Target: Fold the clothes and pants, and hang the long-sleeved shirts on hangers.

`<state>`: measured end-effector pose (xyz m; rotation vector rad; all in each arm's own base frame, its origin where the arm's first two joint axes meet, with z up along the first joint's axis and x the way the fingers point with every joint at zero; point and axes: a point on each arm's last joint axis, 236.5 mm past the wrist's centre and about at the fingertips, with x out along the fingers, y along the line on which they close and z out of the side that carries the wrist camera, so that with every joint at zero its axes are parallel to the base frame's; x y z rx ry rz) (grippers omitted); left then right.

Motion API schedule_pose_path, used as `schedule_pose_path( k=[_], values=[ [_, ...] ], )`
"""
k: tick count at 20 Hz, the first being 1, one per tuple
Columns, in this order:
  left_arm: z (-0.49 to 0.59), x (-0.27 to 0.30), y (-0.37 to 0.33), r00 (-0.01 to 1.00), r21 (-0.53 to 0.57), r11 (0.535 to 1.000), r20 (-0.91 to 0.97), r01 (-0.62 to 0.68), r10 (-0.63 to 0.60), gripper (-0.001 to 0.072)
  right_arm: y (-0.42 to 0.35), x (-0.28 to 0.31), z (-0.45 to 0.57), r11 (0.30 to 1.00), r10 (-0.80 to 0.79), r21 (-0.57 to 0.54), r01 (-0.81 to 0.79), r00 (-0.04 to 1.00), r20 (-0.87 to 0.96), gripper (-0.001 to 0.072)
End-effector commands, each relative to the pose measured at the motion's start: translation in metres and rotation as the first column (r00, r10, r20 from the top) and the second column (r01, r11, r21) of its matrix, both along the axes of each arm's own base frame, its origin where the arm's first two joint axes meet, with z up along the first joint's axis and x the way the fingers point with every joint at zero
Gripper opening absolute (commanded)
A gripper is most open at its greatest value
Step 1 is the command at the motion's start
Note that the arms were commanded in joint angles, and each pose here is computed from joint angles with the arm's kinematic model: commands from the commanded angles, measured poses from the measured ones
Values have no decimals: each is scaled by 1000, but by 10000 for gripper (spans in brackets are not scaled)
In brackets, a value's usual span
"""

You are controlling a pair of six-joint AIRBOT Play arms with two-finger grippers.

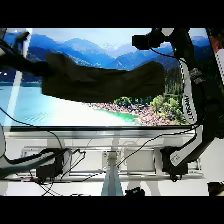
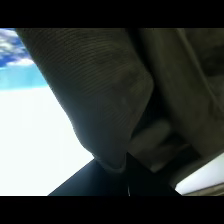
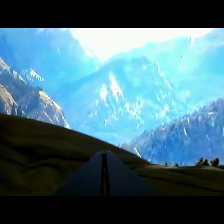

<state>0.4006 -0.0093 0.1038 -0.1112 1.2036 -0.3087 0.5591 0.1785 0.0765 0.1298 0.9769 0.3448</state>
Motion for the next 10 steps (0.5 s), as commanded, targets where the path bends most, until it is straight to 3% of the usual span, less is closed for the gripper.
schedule_pose_path(
  k=[1, 10],
  values=[
    [72, -25, 13, 999, 112, 993, 45, -35, 30, 22, 1, 0, -6, 1000, 3, -1, -3, 1000, -9, 27],
    [80, -21, 3, 997, 138, 990, 78, -10, -1, 22, 35, -29, -53, 998, 67, 9, -66, 988, -136, 27]
  ],
)
